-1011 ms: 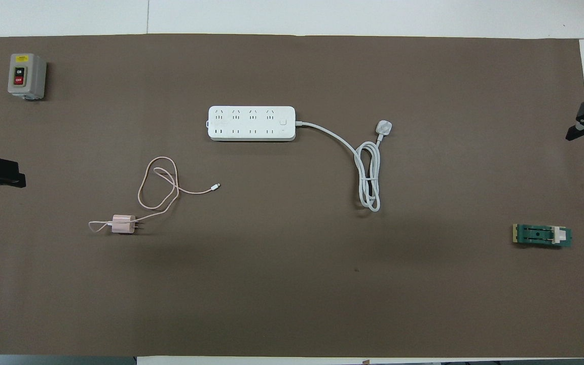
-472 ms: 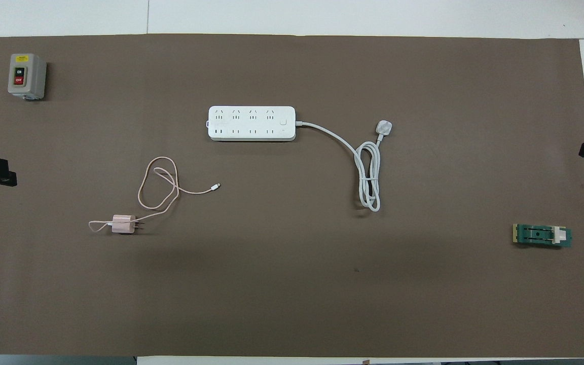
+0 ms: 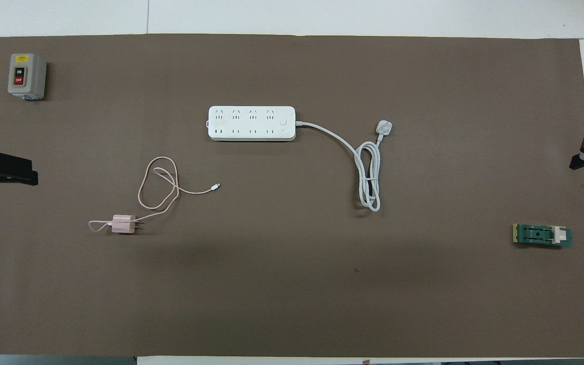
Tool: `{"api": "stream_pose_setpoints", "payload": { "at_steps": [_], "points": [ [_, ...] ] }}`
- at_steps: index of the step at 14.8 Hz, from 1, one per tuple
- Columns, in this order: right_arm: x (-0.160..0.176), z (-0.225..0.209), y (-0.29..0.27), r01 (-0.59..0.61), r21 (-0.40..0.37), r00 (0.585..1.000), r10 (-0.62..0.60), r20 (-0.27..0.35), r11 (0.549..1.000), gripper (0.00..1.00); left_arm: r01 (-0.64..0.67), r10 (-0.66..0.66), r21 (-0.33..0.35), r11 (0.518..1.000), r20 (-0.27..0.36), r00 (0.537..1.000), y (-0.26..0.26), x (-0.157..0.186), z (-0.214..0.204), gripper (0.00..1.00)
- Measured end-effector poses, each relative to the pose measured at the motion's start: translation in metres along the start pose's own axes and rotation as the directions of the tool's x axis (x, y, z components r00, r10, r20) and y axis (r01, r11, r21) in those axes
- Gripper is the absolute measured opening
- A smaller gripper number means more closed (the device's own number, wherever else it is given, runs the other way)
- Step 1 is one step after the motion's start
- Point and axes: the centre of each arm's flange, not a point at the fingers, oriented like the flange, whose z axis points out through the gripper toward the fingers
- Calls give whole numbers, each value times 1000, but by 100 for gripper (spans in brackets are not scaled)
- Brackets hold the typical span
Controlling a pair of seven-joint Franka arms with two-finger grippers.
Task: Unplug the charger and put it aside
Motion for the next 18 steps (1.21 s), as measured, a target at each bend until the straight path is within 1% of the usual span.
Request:
{"api": "stream_pose_setpoints", "payload": {
  "at_steps": [4,9,15,16,18],
  "points": [
    [4,-1,0,-3,12,1000,3,-27,1000,100,-45,46,-26,999,7,999,6,1,3,100],
    [6,0,-1,-4,9,1000,5,-22,1000,100,-99,100,-43,994,7,995,14,0,3,100],
    [6,-2,-1,4,11,1000,-4,-22,1000,100,-121,121,-44,992,8,993,14,0,3,100],
    [6,-1,-1,49,9,999,-49,-21,999,100,-122,123,-44,992,8,992,14,0,3,100],
    [9,1,2,197,5,980,-197,-18,980,100,-122,123,-40,992,10,992,12,0,3,100]
  ]
}}
